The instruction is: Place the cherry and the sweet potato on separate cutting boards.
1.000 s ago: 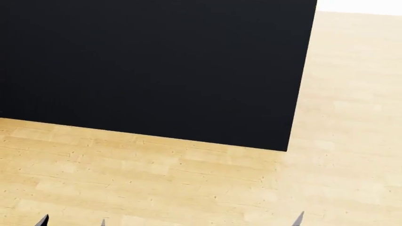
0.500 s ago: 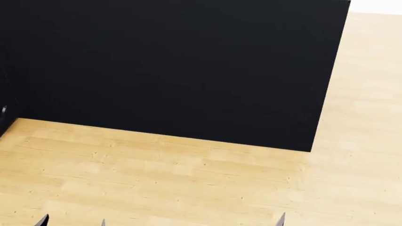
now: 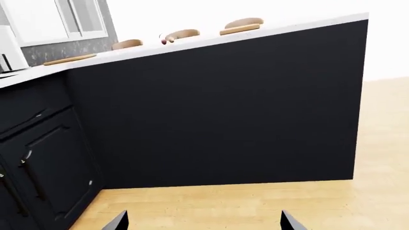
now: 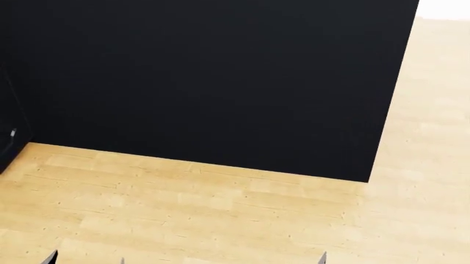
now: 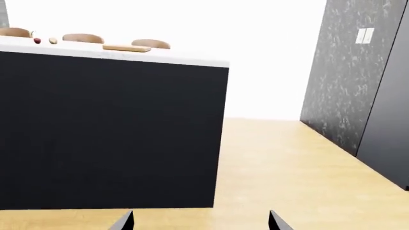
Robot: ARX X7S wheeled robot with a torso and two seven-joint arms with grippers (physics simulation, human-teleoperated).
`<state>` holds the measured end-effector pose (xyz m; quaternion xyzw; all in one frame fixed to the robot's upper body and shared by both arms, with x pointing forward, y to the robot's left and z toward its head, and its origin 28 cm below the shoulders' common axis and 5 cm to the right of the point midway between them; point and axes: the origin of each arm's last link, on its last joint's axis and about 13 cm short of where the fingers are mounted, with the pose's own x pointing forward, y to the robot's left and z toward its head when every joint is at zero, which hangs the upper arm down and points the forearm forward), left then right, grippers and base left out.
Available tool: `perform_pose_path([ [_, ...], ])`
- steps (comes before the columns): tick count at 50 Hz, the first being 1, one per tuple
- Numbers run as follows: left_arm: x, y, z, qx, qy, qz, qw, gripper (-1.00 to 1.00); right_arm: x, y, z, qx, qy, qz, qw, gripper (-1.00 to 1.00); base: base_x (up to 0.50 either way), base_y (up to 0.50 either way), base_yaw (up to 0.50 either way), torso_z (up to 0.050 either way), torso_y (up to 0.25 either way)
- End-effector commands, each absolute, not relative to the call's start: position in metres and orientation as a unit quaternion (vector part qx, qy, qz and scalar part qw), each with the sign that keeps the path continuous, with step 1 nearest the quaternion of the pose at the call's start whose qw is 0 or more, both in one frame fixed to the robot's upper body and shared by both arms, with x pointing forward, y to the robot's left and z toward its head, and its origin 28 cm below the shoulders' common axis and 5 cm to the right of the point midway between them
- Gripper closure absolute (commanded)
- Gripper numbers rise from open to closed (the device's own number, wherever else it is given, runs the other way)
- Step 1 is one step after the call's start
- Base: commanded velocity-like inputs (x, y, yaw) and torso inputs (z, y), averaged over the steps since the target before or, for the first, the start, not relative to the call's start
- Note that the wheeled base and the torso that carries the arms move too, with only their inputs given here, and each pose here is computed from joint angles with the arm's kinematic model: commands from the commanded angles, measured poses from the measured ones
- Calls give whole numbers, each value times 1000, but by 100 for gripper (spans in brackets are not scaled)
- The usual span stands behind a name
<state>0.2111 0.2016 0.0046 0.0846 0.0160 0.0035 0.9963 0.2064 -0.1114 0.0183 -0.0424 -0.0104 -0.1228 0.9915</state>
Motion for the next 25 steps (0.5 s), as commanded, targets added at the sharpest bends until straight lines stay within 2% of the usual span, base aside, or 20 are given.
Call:
perform_pose_path([
  [1, 213, 201, 9, 54, 12, 3, 998, -100, 207, -110, 22, -45, -23, -113, 992, -100, 41, -290, 0, 50, 0],
  [9, 214, 201, 11, 53, 5, 10, 999, -100, 207, -111, 24, -47, -34, -115, 992, -100, 52, -370, 0, 50, 0],
  [16, 213, 201, 11, 53, 5, 10, 999, -100, 207, -111, 24, -47, -35, -116, 992, -100, 38, -180, 0, 50, 0],
  [25, 212, 202, 11, 51, 5, 8, 999, -100, 206, -111, 24, -46, -34, -118, 991, -100, 282, -193, 0, 50, 0],
])
